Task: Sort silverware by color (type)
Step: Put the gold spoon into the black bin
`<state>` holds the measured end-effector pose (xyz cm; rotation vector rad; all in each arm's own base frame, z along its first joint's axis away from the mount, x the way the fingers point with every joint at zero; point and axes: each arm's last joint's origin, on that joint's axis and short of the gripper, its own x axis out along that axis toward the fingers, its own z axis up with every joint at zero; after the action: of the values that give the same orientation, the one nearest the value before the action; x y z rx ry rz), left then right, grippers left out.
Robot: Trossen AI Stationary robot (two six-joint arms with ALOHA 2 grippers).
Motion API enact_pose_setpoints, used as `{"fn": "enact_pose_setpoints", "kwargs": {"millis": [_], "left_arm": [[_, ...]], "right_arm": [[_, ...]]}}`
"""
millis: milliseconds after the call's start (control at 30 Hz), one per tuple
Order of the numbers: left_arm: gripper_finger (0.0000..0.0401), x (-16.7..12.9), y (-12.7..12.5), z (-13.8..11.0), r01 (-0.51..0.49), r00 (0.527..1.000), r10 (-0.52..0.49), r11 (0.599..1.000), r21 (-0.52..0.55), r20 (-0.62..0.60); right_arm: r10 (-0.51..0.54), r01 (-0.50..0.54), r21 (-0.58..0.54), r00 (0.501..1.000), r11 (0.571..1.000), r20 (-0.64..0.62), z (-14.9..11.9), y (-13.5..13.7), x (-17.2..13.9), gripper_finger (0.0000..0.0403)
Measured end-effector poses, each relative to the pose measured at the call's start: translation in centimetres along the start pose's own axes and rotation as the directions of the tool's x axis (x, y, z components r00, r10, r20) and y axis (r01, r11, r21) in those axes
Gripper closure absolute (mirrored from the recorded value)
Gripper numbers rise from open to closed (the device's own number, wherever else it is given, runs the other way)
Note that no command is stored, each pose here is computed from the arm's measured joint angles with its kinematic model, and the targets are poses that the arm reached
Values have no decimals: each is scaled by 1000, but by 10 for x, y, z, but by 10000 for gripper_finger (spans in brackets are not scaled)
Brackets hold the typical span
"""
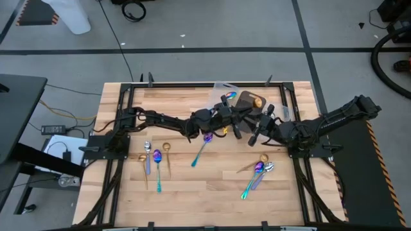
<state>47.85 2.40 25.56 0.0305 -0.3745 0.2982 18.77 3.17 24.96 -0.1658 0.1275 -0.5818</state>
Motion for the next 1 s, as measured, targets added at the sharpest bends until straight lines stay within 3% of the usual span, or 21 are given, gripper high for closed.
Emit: {"fn": "enact_pose_setpoints", "kwargs": {"millis": [233,533,733,867,1000], "left_arm": [[380,0,-1,1,8,1000,-8,1000,-11,6],[370,0,0,1,5,1000,-5,1000,-15,3],[302,-2,-5,-1,-59,998,59,998,-10,-27],[244,-4,-10,0,-107,993,110,992,73,-39],[208,-7,-16,9,-172,971,196,970,171,-139]], "right_arm": [[0,0,4,1000,1000,5,1,0,0,330],[-42,42,61,999,997,1,1,-1,0,388],[-40,40,61,999,997,1,1,-1,0,390],[-51,51,72,999,996,-1,0,-1,0,391],[-71,71,84,997,994,-4,0,-2,0,391]]}}
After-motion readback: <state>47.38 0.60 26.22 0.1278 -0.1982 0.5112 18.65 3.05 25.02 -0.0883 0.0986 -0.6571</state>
